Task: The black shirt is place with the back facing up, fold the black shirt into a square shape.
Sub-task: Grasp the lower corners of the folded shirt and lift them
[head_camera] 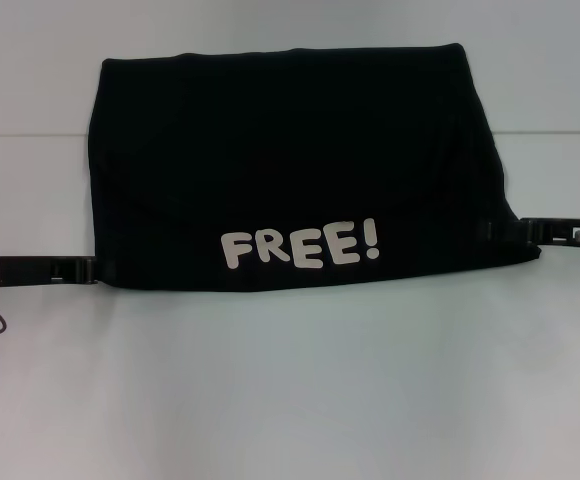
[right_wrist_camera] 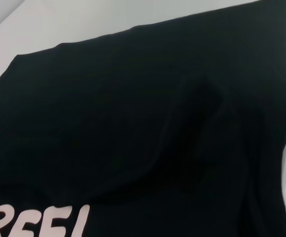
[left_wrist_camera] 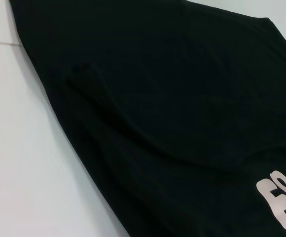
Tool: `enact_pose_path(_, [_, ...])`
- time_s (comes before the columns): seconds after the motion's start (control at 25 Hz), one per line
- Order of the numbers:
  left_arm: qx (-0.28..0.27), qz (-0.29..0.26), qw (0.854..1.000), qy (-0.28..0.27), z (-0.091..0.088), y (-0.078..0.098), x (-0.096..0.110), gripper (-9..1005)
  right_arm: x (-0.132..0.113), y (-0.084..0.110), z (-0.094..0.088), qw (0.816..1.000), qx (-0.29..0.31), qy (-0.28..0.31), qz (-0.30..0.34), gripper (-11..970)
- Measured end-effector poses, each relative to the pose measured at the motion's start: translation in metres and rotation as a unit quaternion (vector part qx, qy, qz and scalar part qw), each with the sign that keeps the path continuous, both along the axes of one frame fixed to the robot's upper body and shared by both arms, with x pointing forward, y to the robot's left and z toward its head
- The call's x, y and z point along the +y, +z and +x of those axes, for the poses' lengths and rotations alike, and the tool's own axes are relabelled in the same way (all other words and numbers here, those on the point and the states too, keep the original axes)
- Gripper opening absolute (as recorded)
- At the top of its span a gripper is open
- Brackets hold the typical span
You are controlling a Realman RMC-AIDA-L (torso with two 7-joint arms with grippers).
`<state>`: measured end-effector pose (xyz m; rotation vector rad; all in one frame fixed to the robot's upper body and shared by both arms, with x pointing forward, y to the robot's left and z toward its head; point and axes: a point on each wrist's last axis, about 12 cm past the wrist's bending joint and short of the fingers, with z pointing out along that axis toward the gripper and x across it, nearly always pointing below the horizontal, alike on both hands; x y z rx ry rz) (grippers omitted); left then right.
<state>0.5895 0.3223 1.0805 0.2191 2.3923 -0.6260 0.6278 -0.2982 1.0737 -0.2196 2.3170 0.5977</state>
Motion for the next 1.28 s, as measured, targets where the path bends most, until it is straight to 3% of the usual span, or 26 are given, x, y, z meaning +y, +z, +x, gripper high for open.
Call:
enact_pose_path(0.84, [-0.002,0.003,1.000,0.001,0.000,0.000,0.001,6,0.002,-0.009,-0.004,1.000,0.005,-0.007,-0.015,690])
enact_pose_path(1.16, [-0.001,0.002,1.000,0.002,-0.001,-0.001,0.001,6,-0.005,-0.010,-0.009,1.000,0.011,-0.005,-0.004,534])
enact_pose_path(1.28, [0.000,0.001,1.000,0.003,-0.001,-0.002,0.001,6,-0.007,-0.011,-0.011,1.000,0.013,-0.007,-0.004,426])
